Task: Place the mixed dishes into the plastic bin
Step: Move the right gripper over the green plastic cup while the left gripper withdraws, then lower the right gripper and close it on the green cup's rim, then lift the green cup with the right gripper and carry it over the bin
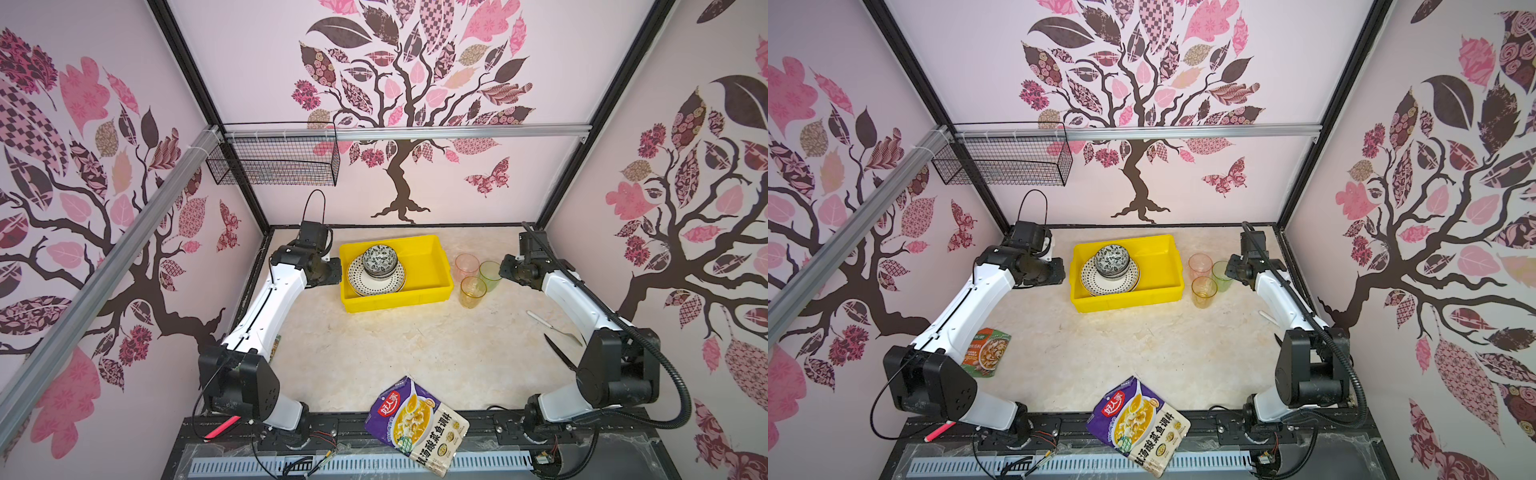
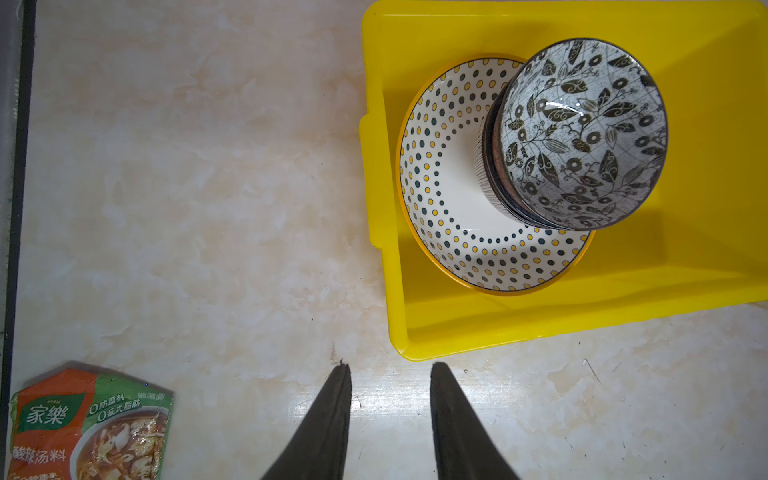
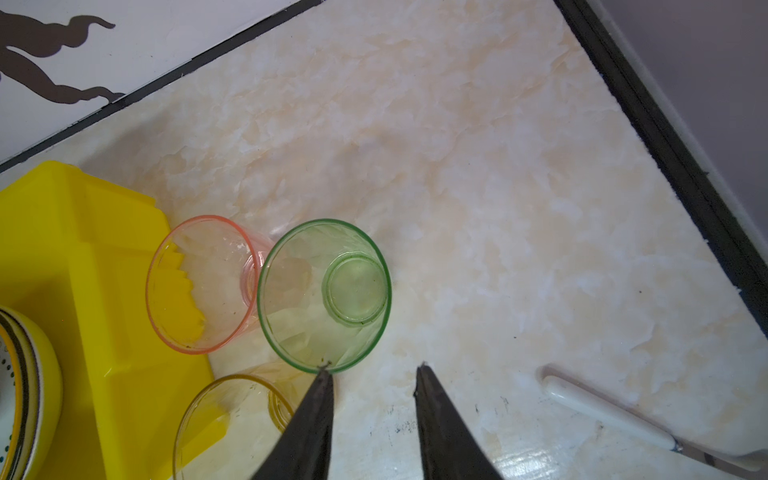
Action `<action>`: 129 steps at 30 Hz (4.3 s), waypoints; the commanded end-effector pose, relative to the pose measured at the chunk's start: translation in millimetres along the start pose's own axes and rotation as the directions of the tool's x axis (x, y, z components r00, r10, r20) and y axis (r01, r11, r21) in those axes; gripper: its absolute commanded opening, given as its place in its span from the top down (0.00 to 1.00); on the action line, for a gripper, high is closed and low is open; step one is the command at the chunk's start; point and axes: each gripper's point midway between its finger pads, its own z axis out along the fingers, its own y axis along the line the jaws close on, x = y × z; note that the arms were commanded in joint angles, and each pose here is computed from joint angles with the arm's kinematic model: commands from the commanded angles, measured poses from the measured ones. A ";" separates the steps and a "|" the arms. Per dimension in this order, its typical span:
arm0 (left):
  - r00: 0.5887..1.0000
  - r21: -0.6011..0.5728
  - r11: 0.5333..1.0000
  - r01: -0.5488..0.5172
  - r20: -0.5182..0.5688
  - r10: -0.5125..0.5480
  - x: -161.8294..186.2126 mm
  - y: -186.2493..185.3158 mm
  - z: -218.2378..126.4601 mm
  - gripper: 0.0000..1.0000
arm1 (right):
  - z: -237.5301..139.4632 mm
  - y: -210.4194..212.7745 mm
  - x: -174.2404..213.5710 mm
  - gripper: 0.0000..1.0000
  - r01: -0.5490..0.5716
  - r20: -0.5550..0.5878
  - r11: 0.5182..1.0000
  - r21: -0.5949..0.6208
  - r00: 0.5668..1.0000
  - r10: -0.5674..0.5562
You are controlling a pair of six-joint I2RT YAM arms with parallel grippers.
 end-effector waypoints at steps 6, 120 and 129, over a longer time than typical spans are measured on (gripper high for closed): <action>0.999 0.012 1.000 0.003 0.039 -0.004 -9.1 2.2 -11.9 0.64 | 25.3 -2.0 -1.5 0.65 -0.002 -0.045 1.000 0.030 0.999 0.003; 0.998 0.050 0.998 0.041 0.056 -0.044 6.8 4.3 -17.9 0.64 | -47.0 203.2 -40.1 1.00 0.222 0.044 0.911 -0.347 0.974 -0.221; 0.997 0.074 0.996 0.051 0.058 -0.055 6.4 0.4 -18.6 0.64 | -26.1 240.5 -13.7 1.00 0.253 0.012 0.889 -0.381 0.963 -0.269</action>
